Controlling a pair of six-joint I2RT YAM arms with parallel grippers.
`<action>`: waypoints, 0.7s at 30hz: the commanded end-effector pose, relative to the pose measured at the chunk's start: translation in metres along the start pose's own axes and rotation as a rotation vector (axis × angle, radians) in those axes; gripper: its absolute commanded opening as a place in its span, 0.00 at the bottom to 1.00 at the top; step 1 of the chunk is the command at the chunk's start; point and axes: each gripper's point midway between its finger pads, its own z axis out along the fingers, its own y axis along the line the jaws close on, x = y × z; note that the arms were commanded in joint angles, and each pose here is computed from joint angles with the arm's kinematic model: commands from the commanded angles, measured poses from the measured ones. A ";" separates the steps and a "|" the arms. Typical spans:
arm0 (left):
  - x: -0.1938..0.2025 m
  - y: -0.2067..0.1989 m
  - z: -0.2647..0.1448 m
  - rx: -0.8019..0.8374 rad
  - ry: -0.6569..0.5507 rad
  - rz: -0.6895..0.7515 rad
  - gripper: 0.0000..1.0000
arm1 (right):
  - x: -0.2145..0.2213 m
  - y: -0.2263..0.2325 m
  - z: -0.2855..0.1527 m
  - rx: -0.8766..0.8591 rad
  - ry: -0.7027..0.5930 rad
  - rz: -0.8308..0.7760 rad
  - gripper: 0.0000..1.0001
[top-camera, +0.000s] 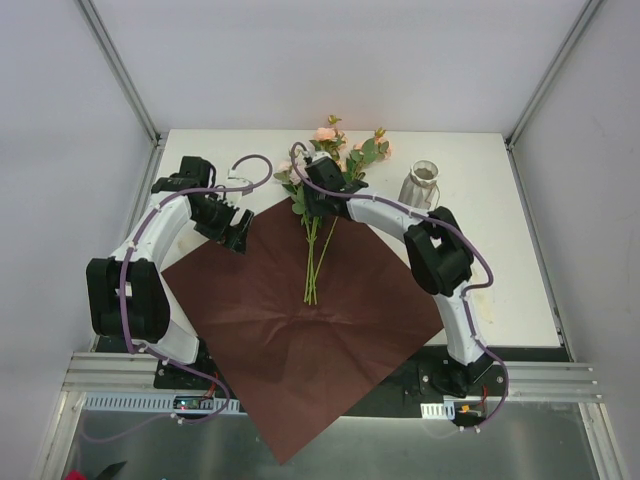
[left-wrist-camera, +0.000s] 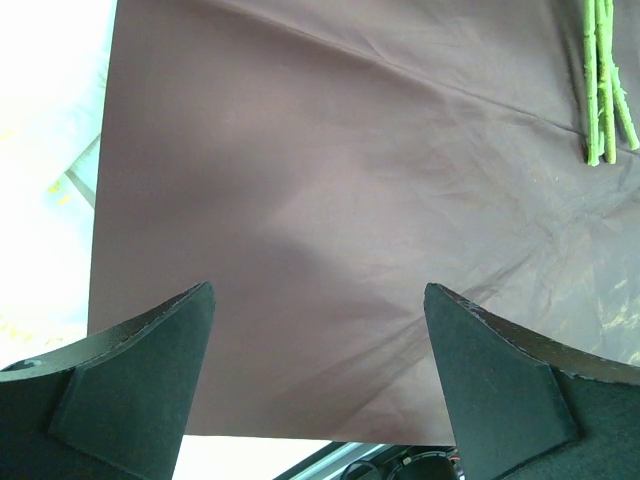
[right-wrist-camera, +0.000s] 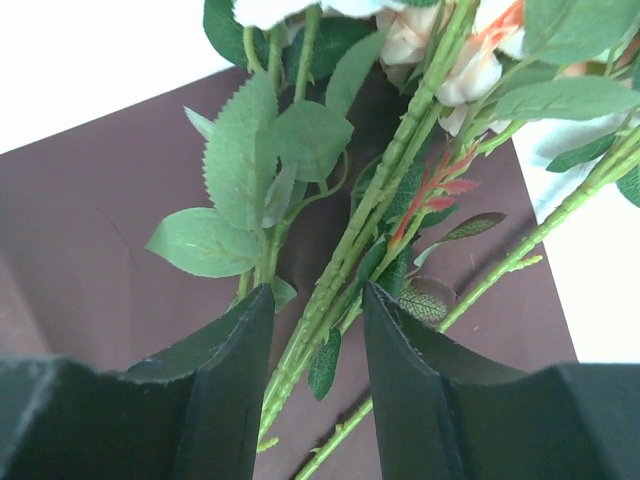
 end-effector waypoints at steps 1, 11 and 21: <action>0.006 0.005 0.000 -0.017 0.006 -0.022 0.85 | -0.011 0.001 0.006 -0.022 -0.013 0.057 0.42; 0.011 0.008 0.001 -0.030 0.005 -0.030 0.84 | -0.017 0.002 0.002 -0.050 -0.040 0.088 0.03; 0.007 0.007 -0.002 -0.029 -0.011 -0.042 0.84 | -0.048 0.008 -0.066 -0.101 -0.186 0.117 0.01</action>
